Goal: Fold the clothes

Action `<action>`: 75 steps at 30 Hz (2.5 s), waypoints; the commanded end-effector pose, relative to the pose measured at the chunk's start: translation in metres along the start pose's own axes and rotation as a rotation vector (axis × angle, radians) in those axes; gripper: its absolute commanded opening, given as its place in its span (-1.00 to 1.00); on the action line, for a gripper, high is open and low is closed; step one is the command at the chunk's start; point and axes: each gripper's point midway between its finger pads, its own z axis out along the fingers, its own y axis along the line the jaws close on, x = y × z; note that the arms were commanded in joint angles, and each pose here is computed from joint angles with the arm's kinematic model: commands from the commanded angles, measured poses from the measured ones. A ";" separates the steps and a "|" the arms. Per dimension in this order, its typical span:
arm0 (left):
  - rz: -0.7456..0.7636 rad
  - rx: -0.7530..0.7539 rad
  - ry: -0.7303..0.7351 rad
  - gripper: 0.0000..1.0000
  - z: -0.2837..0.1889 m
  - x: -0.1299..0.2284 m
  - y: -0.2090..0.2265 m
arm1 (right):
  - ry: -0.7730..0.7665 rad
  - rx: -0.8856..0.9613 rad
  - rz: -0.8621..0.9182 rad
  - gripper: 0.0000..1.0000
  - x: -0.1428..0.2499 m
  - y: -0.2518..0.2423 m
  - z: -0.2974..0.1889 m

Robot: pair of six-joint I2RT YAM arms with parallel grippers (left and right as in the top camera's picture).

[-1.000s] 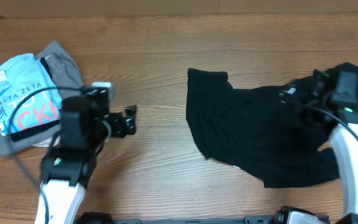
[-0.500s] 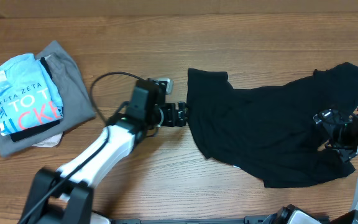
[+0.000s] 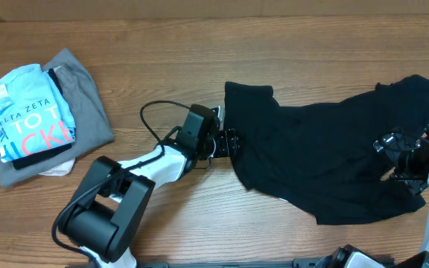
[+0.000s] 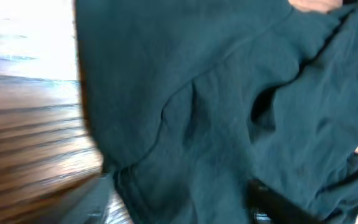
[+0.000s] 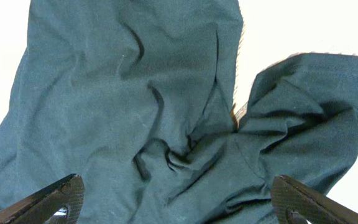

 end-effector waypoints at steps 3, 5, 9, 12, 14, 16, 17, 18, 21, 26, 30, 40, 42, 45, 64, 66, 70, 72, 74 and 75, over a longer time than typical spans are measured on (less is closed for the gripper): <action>-0.015 -0.008 -0.027 -0.48 0.007 -0.007 -0.001 | -0.033 -0.003 -0.008 1.00 -0.007 0.001 -0.008; -0.013 -0.024 -0.058 -0.85 0.006 -0.013 0.002 | -0.033 -0.002 -0.009 1.00 -0.007 0.001 -0.008; 0.027 -0.023 -0.141 -0.92 -0.004 -0.047 -0.001 | -0.030 -0.001 -0.008 1.00 -0.006 0.001 -0.008; 0.056 -0.003 -0.236 -0.92 -0.025 -0.095 -0.013 | -0.029 -0.001 -0.022 1.00 -0.006 0.001 -0.008; 0.072 0.001 -0.320 -0.92 -0.049 -0.139 -0.021 | -0.027 0.000 -0.023 1.00 -0.005 0.000 -0.008; 0.082 0.000 -0.410 -0.92 -0.078 -0.184 -0.029 | -0.025 0.001 -0.023 1.00 -0.005 0.000 -0.008; 0.089 -0.001 -0.454 -0.92 -0.095 -0.206 -0.033 | -0.025 0.001 -0.023 1.00 -0.005 0.000 -0.008; 0.093 -0.005 -0.500 -0.92 -0.113 -0.227 -0.036 | -0.025 0.001 -0.024 1.00 -0.005 0.000 -0.008; 0.079 -0.044 -0.622 -0.87 -0.167 -0.278 -0.033 | -0.025 0.001 -0.027 1.00 -0.005 0.000 -0.008; -0.003 -0.092 -0.591 1.00 -0.205 -0.290 -0.008 | -0.025 0.000 -0.027 1.00 -0.005 0.000 -0.008; -0.120 -0.150 -0.327 1.00 -0.183 -0.232 0.021 | -0.024 0.001 -0.026 1.00 -0.005 0.000 -0.008; -0.394 -0.421 0.301 0.97 -0.166 -0.050 0.059 | -0.025 0.001 -0.027 1.00 -0.005 0.000 -0.008; -0.392 -0.429 0.370 0.92 -0.157 -0.027 0.057 | -0.024 0.001 -0.026 1.00 -0.005 0.000 -0.008; -0.412 -0.414 0.445 0.74 -0.138 0.005 0.052 | -0.024 0.001 -0.026 1.00 -0.005 0.000 -0.008; -0.532 -0.519 0.320 0.48 -0.078 0.043 0.062 | -0.019 0.003 -0.026 1.00 -0.003 0.000 -0.008; -0.573 -0.537 0.321 0.50 -0.078 0.048 0.065 | -0.019 0.003 -0.026 1.00 -0.003 0.000 -0.008; -0.633 -0.562 0.297 0.50 -0.075 0.056 0.075 | -0.019 0.003 -0.026 1.00 -0.003 0.000 -0.008; -0.633 -0.554 0.293 0.48 -0.073 0.057 0.076 | -0.019 0.003 -0.026 1.00 -0.003 0.000 -0.008; -0.631 -0.553 0.289 0.42 -0.072 0.057 0.077 | -0.019 0.003 -0.026 1.00 -0.003 0.000 -0.008; -0.630 -0.553 0.289 0.33 -0.072 0.057 0.077 | -0.019 0.003 -0.026 1.00 -0.003 0.000 -0.008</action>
